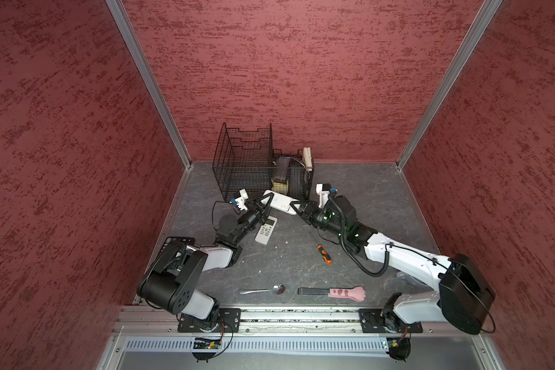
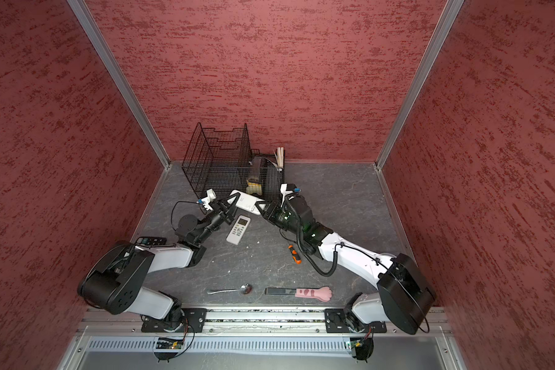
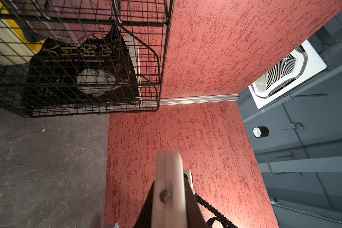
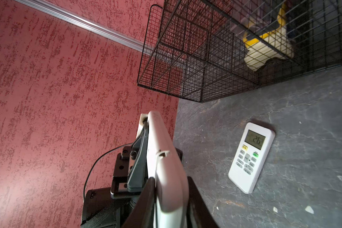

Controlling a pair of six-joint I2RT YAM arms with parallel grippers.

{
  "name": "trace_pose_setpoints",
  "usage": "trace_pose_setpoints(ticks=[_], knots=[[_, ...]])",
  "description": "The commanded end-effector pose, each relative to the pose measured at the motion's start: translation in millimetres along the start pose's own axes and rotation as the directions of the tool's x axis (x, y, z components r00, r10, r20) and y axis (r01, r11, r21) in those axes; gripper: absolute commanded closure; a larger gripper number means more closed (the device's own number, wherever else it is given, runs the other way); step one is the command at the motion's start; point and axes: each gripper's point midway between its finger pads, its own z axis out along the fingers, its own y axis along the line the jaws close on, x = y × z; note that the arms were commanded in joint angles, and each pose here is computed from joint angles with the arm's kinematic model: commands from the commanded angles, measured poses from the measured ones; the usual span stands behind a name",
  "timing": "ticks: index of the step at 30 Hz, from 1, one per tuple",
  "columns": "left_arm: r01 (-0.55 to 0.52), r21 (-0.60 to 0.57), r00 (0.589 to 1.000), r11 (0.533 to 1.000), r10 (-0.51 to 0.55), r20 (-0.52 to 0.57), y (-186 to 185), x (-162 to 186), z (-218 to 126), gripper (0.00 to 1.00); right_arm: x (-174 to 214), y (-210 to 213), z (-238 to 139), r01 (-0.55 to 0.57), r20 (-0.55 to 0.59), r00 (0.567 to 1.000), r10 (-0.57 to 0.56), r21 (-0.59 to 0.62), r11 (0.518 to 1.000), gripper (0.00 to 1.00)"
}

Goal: Unload the batteries from the remote control

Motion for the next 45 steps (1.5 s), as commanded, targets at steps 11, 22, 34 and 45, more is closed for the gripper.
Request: trace_pose_setpoints(ticks=[11, 22, 34, 45], knots=[[-0.061, 0.08, 0.998, 0.995, 0.058, 0.037, -28, -8, 1, 1.0, 7, -26, -1, -0.014, -0.029, 0.999, 0.016, 0.088, 0.996, 0.65], [-0.089, 0.053, 0.995, 0.995, 0.086, 0.044, -22, -9, 2, 1.0, 6, -22, -4, -0.016, -0.028, 0.999, 0.019, 0.084, 0.996, 0.61], [-0.088, 0.043, 0.995, 0.995, 0.086, 0.042, -17, -9, 2, 1.0, 5, -27, -9, -0.023, -0.017, 1.0, 0.024, 0.108, 0.994, 0.66], [-0.092, 0.028, 0.995, 0.995, 0.091, 0.031, -12, -7, 3, 1.0, 5, -26, -12, -0.023, -0.017, 1.0, 0.025, 0.104, 0.994, 0.67]])
